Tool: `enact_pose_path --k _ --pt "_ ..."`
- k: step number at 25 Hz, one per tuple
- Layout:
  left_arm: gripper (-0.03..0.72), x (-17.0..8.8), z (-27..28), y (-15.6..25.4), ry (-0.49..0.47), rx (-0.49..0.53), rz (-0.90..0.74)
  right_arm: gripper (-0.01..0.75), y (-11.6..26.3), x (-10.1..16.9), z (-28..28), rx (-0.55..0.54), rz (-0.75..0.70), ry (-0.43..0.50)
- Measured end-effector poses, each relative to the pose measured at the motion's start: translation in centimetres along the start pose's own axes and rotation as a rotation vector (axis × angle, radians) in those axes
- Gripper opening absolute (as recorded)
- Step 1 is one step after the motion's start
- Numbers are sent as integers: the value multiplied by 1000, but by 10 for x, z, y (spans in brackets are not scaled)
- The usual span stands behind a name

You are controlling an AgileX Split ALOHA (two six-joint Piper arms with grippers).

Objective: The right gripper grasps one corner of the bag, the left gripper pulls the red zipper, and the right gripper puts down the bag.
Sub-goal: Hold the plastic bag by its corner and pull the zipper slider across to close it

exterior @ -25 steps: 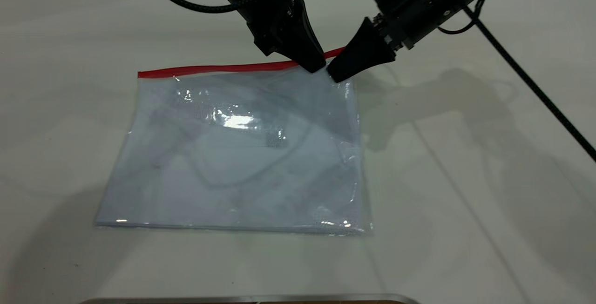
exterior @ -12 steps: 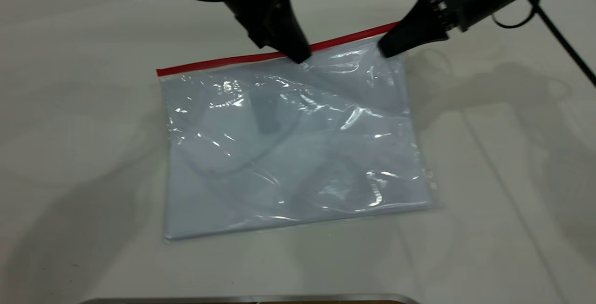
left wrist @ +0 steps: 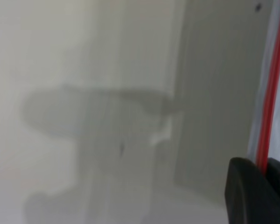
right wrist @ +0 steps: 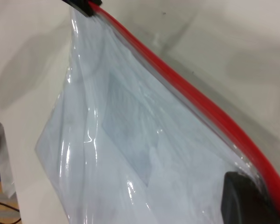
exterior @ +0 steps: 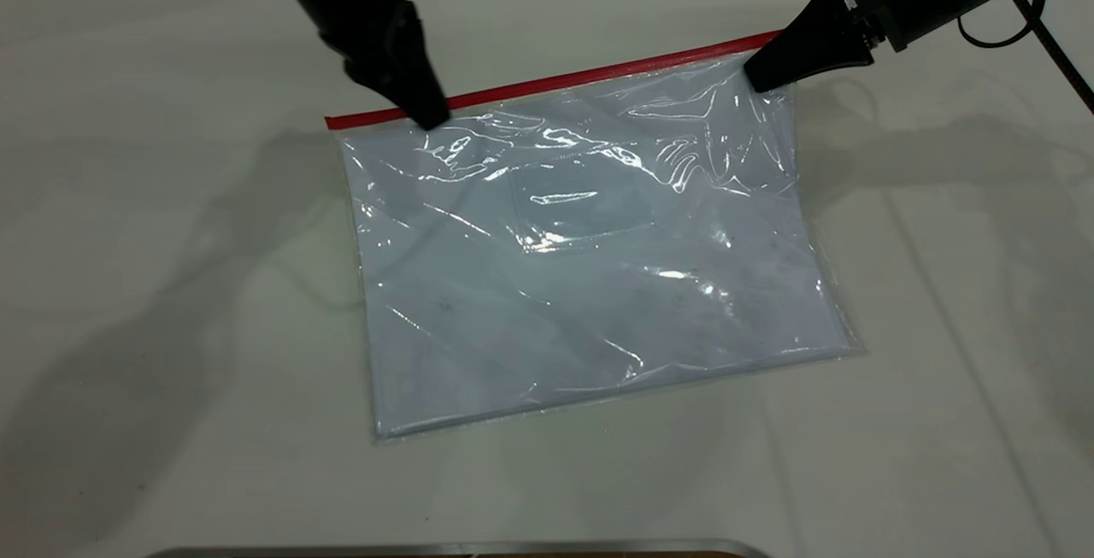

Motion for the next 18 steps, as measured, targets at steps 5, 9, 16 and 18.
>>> enact_pose_path --k 5,9,16,18 --pt "45 12 6 17 -27 65 25 32 0 -3 0 0 -21 32" --pt "45 16 8 25 -46 110 17 33 0 -4 0 0 -28 39" --pt "48 17 9 26 -54 125 7 63 -1 -5 -1 -4 -39 52" --pt "61 18 9 26 -59 129 4 112 -1 -6 -1 -4 -42 62"
Point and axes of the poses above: a point on each arm's last joint axis where the gripper is mounted, z pointing back along that axis away from the gripper, x along the wrist's bending axis when the last joint is at zero, y = z × x, the point moved 1 cm from there along -z, pointing out along that axis toward the gripper, and after that the axes turned 8 degrees about z, right-handed, at the moved point
